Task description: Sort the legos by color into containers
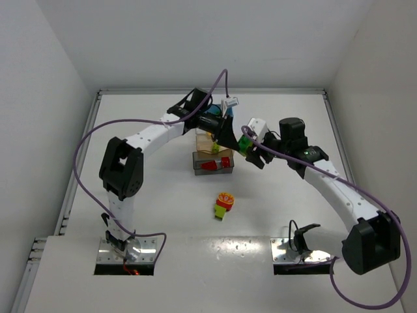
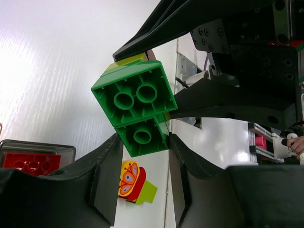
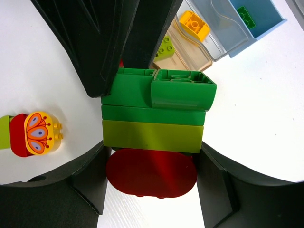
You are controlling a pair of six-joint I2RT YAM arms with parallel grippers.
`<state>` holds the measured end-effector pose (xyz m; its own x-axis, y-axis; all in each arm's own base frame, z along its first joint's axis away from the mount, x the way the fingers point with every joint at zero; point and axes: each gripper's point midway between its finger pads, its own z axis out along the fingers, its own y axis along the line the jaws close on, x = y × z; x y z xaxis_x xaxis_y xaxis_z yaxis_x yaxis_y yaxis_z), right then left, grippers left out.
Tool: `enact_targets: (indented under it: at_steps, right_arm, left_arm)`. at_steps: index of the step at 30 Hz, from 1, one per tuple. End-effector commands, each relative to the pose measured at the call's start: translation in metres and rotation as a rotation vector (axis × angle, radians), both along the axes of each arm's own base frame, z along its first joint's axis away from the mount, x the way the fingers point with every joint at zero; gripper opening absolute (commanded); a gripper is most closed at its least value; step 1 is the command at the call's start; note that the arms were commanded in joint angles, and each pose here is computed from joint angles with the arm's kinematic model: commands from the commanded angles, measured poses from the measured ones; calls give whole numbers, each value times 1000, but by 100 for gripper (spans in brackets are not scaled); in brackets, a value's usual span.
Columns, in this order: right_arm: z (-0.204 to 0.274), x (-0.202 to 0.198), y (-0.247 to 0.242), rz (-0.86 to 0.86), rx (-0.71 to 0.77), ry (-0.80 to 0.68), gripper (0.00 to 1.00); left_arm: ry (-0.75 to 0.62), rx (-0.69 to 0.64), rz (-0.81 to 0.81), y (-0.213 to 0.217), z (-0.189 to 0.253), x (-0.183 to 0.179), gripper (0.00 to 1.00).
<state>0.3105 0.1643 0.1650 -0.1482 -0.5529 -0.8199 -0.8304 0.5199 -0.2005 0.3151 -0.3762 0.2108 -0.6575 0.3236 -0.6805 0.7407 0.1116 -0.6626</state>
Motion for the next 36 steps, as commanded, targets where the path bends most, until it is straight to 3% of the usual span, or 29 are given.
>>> enact_targets:
  at_steps: [1,20,26,31,36]
  right_arm:
    - [-2,-10,-6,-4,-8,2,14]
    - [-19,-35,-31,-92,-51,37,12]
    - [-34,-37,-34,-129,-44,135,12]
    - [-32,-32,-33,-152,21,223,12]
    - [-13,-26,-10,-69,168,322,12]
  left_arm:
    - [-104,-48,2,-7,20,11,27]
    - [-144,-60,40,-10,31,21,21]
    - [-148,-56,58,-9,34,23,21]
    - [-154,-50,77,-4,35,26,20]
    - [-216,-13,227,22,47,49,15]
